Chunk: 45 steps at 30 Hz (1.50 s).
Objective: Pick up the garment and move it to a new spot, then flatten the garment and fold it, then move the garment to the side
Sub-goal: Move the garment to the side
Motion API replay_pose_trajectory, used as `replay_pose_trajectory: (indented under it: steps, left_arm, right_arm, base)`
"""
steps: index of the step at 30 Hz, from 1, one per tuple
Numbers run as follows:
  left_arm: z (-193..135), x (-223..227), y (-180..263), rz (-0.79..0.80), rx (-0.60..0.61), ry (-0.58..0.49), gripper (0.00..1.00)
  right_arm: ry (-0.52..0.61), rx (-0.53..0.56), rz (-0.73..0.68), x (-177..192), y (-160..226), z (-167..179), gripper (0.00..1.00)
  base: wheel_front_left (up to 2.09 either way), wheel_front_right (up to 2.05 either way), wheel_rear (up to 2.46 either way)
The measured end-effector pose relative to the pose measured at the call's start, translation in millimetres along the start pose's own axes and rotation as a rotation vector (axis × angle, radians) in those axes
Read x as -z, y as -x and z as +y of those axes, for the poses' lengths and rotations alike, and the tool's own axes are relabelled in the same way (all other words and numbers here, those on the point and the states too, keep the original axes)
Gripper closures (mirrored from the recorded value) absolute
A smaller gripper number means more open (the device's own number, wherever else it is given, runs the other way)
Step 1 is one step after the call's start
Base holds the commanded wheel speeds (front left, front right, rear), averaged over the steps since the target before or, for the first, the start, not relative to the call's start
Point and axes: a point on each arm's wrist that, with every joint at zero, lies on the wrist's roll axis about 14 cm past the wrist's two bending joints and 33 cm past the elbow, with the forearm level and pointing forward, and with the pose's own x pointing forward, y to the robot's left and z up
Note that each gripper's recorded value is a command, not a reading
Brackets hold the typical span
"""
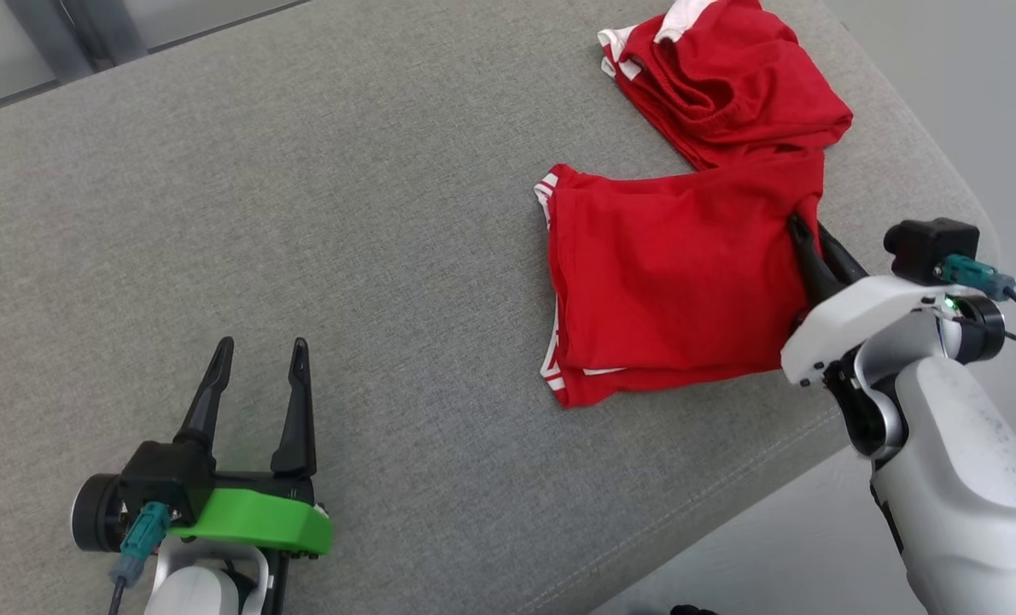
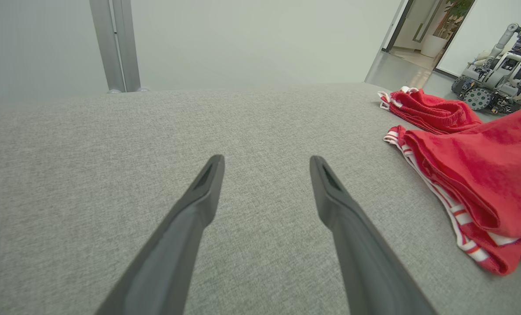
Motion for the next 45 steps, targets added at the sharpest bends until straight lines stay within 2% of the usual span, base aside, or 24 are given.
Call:
replay_pose_trajectory:
  steps: [7,12,20,27,34,37,38,40,41,45]
  left_arm:
    - [12.0,-4.4,6.3,-0.012,-0.04,-0.003,0.0]
    - [21.2,-10.5,14.4,-0.028,-0.074,-0.003,0.0]
    - [42.1,-17.5,32.6,-0.049,-0.154,-0.006,0.0]
    - [59.8,-22.5,47.1,-0.066,-0.219,-0.009,0.0]
    - [77.6,-16.2,57.0,-0.05,-0.271,-0.012,0.0]
    - [84.5,-10.9,59.1,-0.037,-0.283,-0.016,0.0]
    - [87.0,-8.7,59.9,-0.031,-0.288,-0.018,0.0]
    - [93.1,-3.3,61.8,-0.014,-0.298,-0.023,0.0]
    - [95.8,-1.5,62.1,-0.01,-0.302,-0.025,0.0]
    - [101.8,3.9,62.5,0.007,-0.313,-0.023,0.0]
  right_arm:
    - [0.063,-0.07,-0.085,-45.2,-37.5,26.2,1.0]
    - [0.133,-0.076,-0.113,-71.2,-62.1,27.3,1.0]
    - [0.217,-0.036,-0.104,-88.3,-94.4,11.6,1.0]
    - [0.281,0.041,-0.093,-97.6,-116.3,-19.9,1.0]
    - [0.341,0.137,-0.029,-90.1,-135.5,-56.8,1.0]
    - [0.366,0.154,0.001,-81.8,-146.1,-61.3,1.0]
    - [0.375,0.158,0.014,-78.1,-149.0,-62.6,0.87]
    - [0.379,0.181,0.034,-71.4,-155.0,-69.0,0.41]
    - [0.399,0.195,0.038,-70.3,-157.0,-74.0,0.0]
    - [0.448,0.232,0.014,-71.3,-163.7,-84.7,0.0]
  base:
    - [0.0,0.0,0.0]
    - [0.0,0.0,0.0]
    - [0.0,0.0,0.0]
    - [0.0,0.0,0.0]
    - [0.0,0.0,0.0]
    - [0.0,0.0,0.0]
    - [0.0,0.0,0.0]
    - [0.0,0.0,0.0]
    - [0.0,0.0,0.0]
    - [0.0,0.0,0.0]
